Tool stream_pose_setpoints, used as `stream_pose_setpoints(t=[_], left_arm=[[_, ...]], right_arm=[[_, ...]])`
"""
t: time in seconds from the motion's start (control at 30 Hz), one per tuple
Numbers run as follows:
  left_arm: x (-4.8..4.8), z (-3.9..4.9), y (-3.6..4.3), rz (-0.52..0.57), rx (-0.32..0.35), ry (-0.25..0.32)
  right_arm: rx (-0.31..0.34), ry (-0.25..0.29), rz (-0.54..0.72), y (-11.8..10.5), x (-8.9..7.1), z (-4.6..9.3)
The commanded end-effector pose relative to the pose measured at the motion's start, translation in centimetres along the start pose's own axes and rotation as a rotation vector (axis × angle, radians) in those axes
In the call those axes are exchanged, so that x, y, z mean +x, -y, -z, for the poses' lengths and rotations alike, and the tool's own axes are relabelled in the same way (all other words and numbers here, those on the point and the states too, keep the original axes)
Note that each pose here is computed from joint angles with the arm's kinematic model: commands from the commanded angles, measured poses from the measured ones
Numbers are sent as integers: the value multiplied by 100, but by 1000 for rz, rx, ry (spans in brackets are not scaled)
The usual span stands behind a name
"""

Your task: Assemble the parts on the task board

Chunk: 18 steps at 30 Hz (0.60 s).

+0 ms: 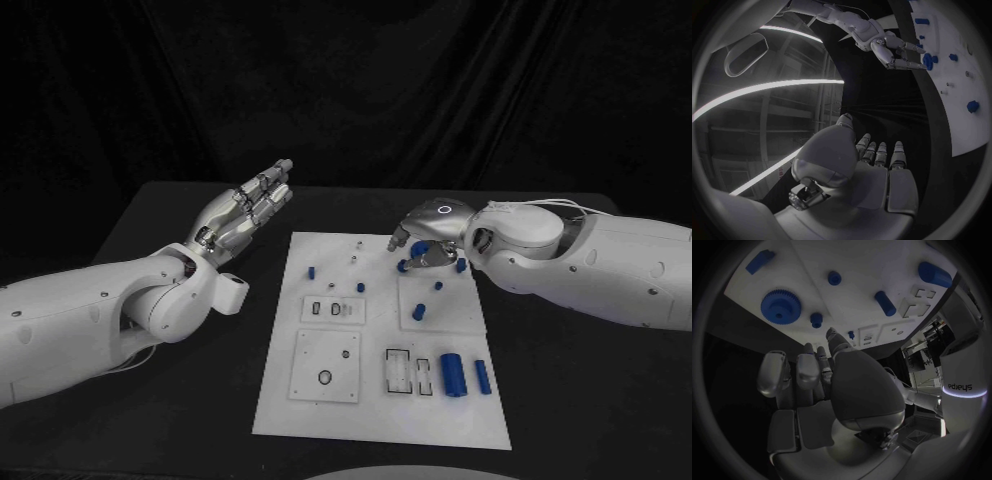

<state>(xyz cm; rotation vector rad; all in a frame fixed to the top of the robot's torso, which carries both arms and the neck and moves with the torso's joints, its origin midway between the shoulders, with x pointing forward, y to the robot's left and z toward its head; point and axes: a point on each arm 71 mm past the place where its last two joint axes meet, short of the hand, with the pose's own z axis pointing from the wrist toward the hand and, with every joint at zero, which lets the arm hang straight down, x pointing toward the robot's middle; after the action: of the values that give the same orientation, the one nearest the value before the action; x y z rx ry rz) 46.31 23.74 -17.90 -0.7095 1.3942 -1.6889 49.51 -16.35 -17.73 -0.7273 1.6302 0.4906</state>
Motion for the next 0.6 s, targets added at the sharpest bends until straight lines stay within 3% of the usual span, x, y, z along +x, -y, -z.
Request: stream_pose_setpoints(t=[0.03,0.6], left_arm=[[13,-13,75,9,89,-19],[-1,-30,52,18,76,-31]], right_arm=[[-26,-2,7,-20,39,-22],[-24,-27,3,25,202,-109]])
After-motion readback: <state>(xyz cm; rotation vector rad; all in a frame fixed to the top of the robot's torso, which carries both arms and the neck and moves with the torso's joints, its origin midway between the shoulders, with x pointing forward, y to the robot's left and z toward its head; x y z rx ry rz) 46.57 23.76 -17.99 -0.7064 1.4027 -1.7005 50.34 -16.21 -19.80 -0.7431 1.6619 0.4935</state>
